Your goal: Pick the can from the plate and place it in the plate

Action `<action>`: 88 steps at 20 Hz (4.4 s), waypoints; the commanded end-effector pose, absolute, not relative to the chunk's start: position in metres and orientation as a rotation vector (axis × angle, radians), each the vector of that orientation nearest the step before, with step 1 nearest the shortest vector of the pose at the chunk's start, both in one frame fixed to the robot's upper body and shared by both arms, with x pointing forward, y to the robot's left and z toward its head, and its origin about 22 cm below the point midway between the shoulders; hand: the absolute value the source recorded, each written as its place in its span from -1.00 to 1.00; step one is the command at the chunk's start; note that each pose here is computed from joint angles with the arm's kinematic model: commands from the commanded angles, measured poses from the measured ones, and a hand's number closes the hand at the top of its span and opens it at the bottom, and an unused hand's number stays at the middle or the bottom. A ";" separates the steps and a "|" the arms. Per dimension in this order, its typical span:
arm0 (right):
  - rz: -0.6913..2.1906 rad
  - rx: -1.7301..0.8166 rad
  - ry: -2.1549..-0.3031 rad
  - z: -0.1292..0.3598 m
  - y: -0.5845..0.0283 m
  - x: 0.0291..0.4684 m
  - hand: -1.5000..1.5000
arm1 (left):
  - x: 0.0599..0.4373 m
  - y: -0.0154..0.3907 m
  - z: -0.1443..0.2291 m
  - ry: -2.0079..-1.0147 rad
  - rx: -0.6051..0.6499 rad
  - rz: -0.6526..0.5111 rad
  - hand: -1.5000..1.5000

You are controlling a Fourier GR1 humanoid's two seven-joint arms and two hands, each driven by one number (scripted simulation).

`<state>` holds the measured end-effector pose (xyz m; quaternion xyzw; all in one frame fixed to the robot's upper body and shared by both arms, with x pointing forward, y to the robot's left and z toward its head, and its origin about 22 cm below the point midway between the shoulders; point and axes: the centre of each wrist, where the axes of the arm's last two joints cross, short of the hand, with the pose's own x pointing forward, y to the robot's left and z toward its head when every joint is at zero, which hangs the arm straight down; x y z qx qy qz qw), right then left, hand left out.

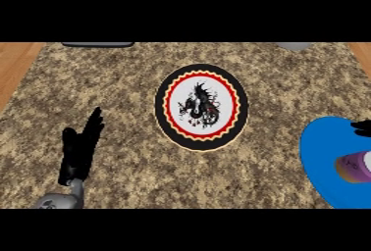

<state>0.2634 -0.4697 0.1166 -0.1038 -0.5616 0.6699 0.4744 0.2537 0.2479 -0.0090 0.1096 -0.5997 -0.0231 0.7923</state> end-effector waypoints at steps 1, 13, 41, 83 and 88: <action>1.668 -0.113 -1.332 0.099 -0.466 0.273 -1.00 | 0.253 0.252 0.003 -1.289 0.231 -0.059 0.00; 1.718 -0.099 -1.305 0.086 -0.477 0.280 -1.00 | 0.255 0.235 0.003 -1.302 0.247 -0.029 0.00; 1.653 -0.246 -1.504 0.015 -0.294 0.335 1.00 | 0.247 0.262 -0.016 -1.260 0.231 -0.044 0.00; 0.927 -0.874 -1.432 0.062 -0.051 0.389 1.00 | 0.248 0.259 -0.022 -1.289 0.235 -0.040 0.00; 0.992 -0.691 -1.301 0.058 -0.065 0.406 1.00 | 0.255 0.249 0.007 -1.306 0.226 -0.061 0.00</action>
